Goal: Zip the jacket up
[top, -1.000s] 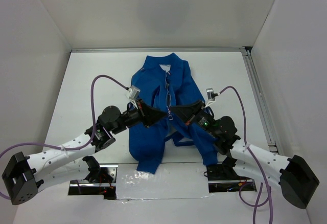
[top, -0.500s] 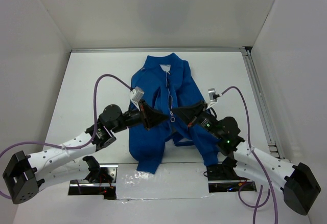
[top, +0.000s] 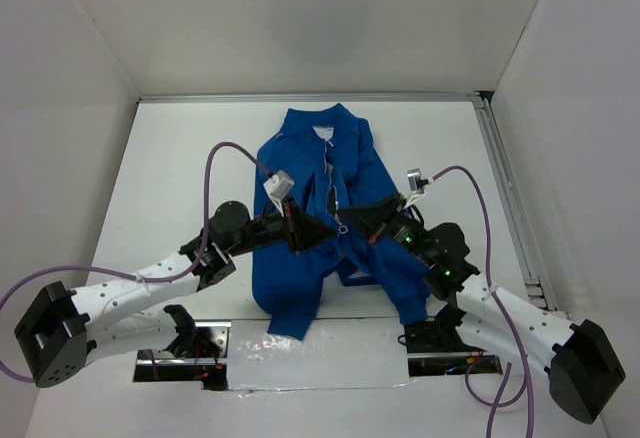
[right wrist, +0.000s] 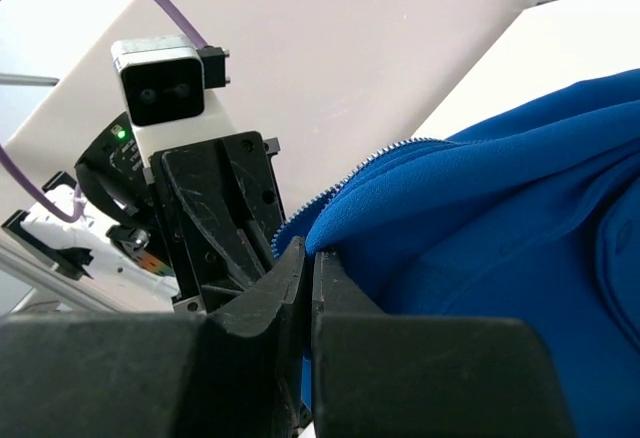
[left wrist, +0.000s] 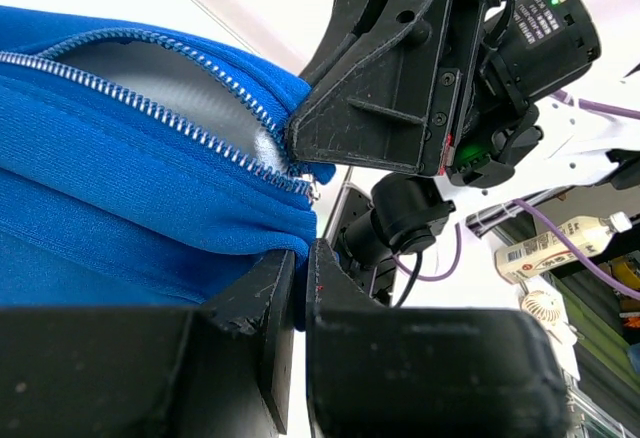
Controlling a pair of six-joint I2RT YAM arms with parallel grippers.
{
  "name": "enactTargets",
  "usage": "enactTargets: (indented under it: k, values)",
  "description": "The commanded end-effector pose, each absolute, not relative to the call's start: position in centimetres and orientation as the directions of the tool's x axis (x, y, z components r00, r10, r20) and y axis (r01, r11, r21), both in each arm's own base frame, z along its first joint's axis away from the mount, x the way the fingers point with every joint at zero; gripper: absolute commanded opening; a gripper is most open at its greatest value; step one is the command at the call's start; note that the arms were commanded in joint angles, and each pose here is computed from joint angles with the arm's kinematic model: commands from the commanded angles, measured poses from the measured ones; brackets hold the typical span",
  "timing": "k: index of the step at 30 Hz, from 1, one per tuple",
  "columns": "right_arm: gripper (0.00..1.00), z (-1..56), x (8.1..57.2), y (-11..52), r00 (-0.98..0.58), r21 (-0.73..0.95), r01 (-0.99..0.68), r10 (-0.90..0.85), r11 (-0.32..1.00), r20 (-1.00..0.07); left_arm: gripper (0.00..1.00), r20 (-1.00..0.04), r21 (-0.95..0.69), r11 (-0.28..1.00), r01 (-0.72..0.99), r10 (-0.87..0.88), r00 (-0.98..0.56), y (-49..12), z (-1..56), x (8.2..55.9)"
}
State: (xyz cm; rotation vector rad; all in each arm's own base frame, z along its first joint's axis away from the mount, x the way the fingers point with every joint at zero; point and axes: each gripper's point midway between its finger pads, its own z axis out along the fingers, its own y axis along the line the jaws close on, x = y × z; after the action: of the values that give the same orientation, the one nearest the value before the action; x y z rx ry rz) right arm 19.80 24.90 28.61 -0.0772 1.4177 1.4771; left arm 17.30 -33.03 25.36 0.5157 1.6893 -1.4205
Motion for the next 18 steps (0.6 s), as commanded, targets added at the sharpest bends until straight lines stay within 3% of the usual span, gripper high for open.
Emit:
enactTargets:
  k: [1, 8, 9, 10, 11, 12, 14, 18]
  values:
    - [0.00, 41.0, 21.5, 19.3, -0.136, 0.596, -0.774, 0.863, 0.214, -0.486, 0.00, -0.697, -0.687, 0.174, 0.706, 0.115, -0.707, -33.5, 19.2, 10.6]
    - [0.00, 39.6, 21.2, 20.4, -0.204, 0.609, -0.758, 0.801, 0.236, -0.564, 0.00, -0.682, -0.679, 0.296, 0.672, 0.086, -0.726, -33.9, 18.9, 12.2]
    - [0.00, 39.2, 20.9, 20.5, -0.219, 0.614, -0.754, 0.791, 0.234, -0.571, 0.15, -0.680, -0.675, 0.325, 0.663, 0.076, -0.729, -33.8, 19.2, 12.6]
    - [0.00, 38.5, 20.8, 20.6, -0.239, 0.625, -0.744, 0.781, 0.235, -0.577, 0.20, -0.684, -0.670, 0.341, 0.660, 0.062, -0.727, -33.7, 19.5, 13.1]
    - [0.00, 36.7, 20.3, 21.0, -0.278, 0.635, -0.731, 0.741, 0.250, -0.611, 0.39, -0.713, -0.645, 0.366, 0.670, 0.026, -0.701, -33.5, 20.4, 13.9]
    - [0.00, 36.7, 20.2, 21.0, -0.279, 0.636, -0.730, 0.740, 0.250, -0.612, 0.39, -0.713, -0.645, 0.367, 0.671, 0.026, -0.700, -33.5, 20.5, 13.9]
    - [0.00, 34.1, 20.0, 21.4, -0.325, 0.662, -0.701, 0.709, 0.263, -0.626, 0.53, -0.739, -0.624, 0.377, 0.684, -0.001, -0.674, -33.3, 21.3, 14.5]
    - [0.00, 32.2, 18.9, 20.7, -0.339, 0.676, -0.687, 0.704, 0.267, -0.623, 0.58, -0.763, -0.612, 0.368, 0.700, -0.041, -0.645, -32.6, 22.7, 14.7]
